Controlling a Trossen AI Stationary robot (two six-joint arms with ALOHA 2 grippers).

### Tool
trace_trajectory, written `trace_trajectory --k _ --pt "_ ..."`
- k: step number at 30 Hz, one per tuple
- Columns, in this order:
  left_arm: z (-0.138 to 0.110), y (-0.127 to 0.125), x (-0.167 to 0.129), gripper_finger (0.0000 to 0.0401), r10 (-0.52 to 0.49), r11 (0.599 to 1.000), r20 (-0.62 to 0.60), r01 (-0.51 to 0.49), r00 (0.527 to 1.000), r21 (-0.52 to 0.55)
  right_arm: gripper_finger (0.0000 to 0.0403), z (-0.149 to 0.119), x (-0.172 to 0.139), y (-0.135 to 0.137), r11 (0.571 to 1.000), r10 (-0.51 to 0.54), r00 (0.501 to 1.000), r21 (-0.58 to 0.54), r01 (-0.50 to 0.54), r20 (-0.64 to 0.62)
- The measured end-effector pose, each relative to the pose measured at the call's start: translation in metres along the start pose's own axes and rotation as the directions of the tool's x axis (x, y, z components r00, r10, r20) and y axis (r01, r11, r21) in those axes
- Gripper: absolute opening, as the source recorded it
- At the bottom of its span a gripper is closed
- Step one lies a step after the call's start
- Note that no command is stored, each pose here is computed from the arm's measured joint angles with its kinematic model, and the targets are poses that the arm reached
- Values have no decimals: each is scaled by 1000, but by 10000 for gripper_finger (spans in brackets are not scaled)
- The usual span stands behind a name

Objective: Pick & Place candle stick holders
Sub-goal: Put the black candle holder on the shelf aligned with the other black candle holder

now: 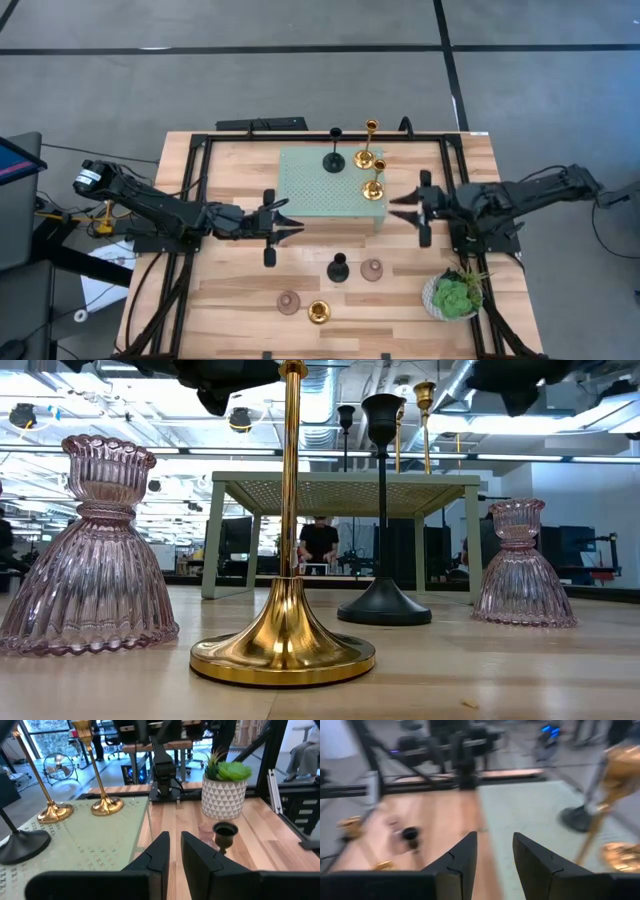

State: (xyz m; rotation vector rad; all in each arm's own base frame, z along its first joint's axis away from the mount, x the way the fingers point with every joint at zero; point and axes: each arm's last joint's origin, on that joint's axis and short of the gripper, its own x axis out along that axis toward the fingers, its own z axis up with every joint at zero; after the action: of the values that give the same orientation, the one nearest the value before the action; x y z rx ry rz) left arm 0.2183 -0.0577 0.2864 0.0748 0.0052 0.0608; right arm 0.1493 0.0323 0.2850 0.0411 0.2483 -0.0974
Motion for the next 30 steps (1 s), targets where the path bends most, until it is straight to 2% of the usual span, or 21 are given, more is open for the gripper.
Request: trace_trajectory --k 4,11,15,24,30 --pt "-4 -3 -1 48 -15 1000 -45 15 999 17 117 -9 2 13 993 106 991 56 -101 -83" --pt "-11 -12 -5 48 -59 997 -113 64 992 45 116 -28 21 42 984 176 958 42 -171 -225" --pt "-14 -20 -8 48 -95 993 -141 104 985 57 116 -35 35 58 980 200 949 27 -200 -242" --pt "-15 -32 -15 48 -156 984 -157 168 975 65 116 -56 69 80 990 137 958 -8 -144 -251" --pt "-15 -34 -16 48 -167 982 -156 179 974 65 116 -67 91 92 993 120 973 5 -121 -199"
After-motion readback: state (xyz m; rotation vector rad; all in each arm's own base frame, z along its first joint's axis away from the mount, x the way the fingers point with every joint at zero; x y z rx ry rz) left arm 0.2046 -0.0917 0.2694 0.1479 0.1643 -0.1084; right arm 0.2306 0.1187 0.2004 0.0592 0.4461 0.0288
